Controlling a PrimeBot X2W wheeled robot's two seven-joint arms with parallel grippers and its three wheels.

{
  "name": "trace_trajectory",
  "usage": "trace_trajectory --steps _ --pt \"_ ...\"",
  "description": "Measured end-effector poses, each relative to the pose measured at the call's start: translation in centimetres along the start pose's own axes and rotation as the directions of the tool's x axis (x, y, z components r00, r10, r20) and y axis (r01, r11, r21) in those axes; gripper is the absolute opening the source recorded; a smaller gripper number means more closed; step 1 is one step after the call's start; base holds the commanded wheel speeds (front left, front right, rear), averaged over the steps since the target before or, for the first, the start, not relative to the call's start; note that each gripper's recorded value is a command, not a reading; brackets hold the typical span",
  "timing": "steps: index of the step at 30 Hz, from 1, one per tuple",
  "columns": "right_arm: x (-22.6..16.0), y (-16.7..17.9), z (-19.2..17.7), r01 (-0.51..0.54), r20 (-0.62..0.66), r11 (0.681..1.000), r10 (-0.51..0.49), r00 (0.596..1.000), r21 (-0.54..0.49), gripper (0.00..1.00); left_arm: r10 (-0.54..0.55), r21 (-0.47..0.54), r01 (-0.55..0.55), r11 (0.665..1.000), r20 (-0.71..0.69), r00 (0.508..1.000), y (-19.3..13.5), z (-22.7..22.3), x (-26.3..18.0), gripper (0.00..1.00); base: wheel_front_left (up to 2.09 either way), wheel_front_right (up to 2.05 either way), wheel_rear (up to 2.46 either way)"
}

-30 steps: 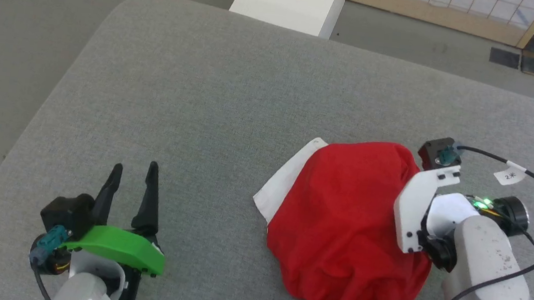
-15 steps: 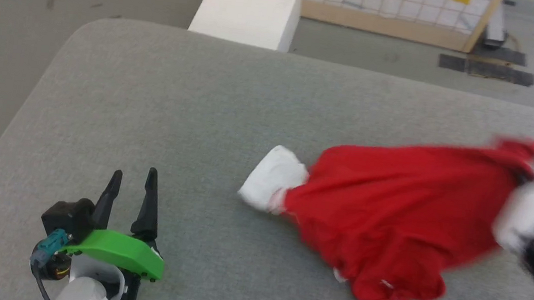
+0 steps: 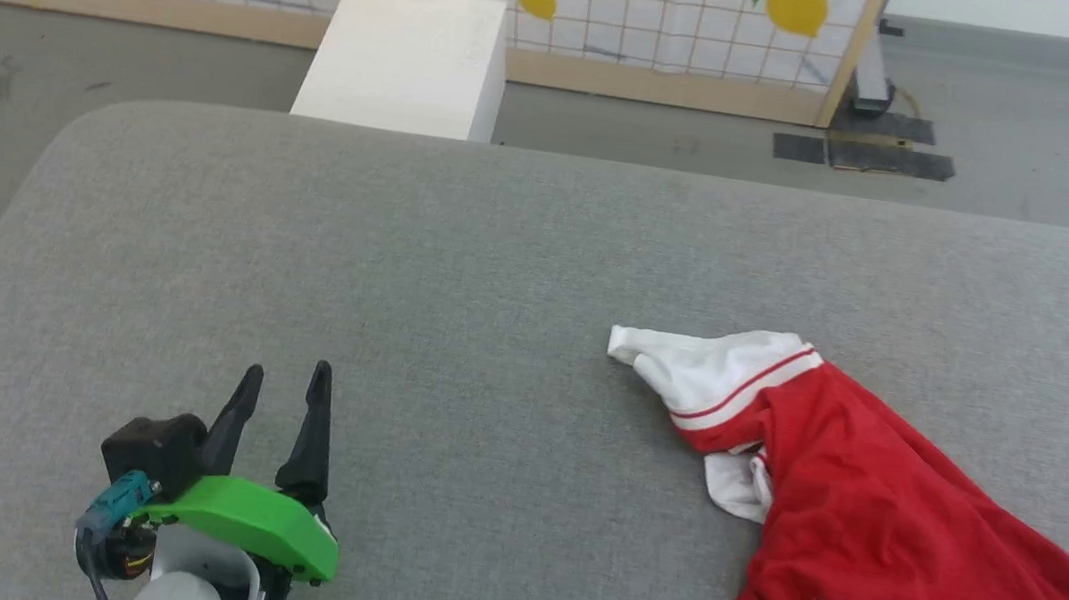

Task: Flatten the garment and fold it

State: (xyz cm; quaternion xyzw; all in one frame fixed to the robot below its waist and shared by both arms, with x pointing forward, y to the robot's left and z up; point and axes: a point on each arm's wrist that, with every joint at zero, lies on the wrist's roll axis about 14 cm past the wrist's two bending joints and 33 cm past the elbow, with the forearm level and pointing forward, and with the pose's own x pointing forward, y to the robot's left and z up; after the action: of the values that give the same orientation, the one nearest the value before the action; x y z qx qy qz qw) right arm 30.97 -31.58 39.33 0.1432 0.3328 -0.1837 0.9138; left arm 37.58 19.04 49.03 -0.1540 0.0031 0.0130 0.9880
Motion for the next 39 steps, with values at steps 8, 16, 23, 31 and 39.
trace_trajectory --steps 8,16,23,31,39 --pt "-1.1 7.0 6.8 -0.168 0.259 0.982 0.186 0.948 -0.091 1.00 -0.023 -0.007 0.023 1.000 -0.003 1.000 -0.9 0.2 -0.3 1.00 0.00 0.00 0.00" --pt "-3.2 21.7 3.7 -0.456 0.017 0.797 0.503 0.864 -0.397 1.00 -0.013 -0.017 0.013 1.000 0.007 1.000 -0.7 0.5 -0.7 1.00 0.00 0.00 0.00" --pt "-0.9 23.0 1.4 -0.397 -0.142 0.732 0.387 0.911 -0.554 1.00 0.024 -0.035 -0.024 0.999 -0.002 1.000 0.2 0.2 -1.2 1.00 0.00 0.00 0.00" --pt "1.2 23.1 -1.5 -0.421 -0.257 0.713 0.333 0.907 -0.561 0.00 0.083 -0.044 -0.084 0.995 -0.028 0.996 2.1 -0.7 -1.7 1.00 0.00 0.00 0.00" --pt "1.1 21.2 5.6 -0.380 -0.008 0.846 0.407 0.913 -0.374 0.00 0.061 -0.048 -0.062 0.997 -0.032 0.998 1.4 -0.9 -1.2 1.00 0.00 0.00 0.00"
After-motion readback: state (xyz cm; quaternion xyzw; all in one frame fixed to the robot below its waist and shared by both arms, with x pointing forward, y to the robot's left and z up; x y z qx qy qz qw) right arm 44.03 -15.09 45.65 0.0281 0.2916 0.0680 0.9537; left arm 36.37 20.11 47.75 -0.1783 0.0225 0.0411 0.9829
